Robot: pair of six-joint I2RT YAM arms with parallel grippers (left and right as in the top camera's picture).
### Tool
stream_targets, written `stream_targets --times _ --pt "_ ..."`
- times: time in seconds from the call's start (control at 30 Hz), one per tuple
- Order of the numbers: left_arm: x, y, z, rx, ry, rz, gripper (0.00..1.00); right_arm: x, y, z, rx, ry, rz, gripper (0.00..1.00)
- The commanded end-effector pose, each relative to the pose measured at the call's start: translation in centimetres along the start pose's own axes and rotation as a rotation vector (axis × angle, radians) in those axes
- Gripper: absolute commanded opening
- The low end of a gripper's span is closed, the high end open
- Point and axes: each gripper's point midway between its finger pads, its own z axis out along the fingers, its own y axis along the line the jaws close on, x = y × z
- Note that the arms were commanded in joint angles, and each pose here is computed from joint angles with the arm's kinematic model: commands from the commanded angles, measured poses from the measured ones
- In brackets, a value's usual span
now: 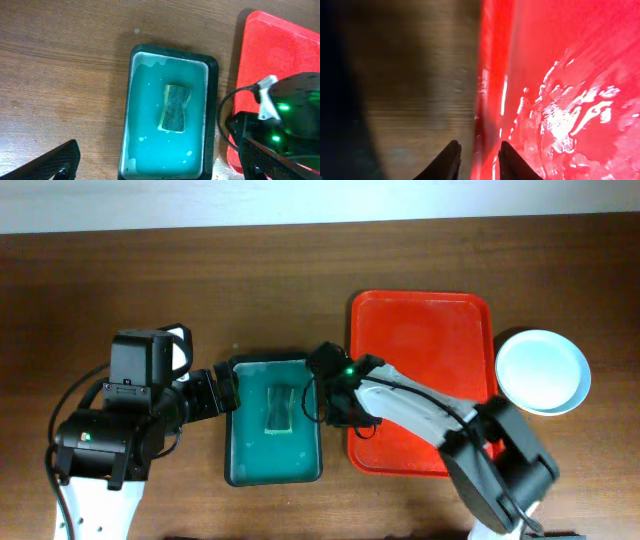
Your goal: Clean dirty plates on tray and stack at the side
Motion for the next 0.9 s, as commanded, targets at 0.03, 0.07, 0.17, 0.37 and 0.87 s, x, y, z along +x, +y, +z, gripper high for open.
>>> stream_targets --times 0.03,0.07,0.17,0.37,0.87 --pt "-0.4 -0.1 -0.4 0.007 -0.016 0.003 1.00 0.9 0.2 0.8 0.000 0.056 -0.010 0.10" --pt "-0.4 -0.1 -0.4 0.007 -0.016 0.003 0.99 1.5 0.9 0.8 -0.044 0.089 -0.009 0.04" --pt "-0.4 -0.1 -0.4 0.007 -0.016 0.003 1.00 2.2 1.7 0.7 -0.074 0.117 -0.013 0.05" --pt "-0.4 -0.1 -0.4 0.007 -0.016 0.003 0.99 4.9 3.8 0.5 -0.073 0.129 -0.173 0.04" --pt "-0.4 -0.1 -0.4 0.007 -0.016 0.003 0.99 2.1 4.0 -3.2 -0.152 0.037 -0.093 0.33"
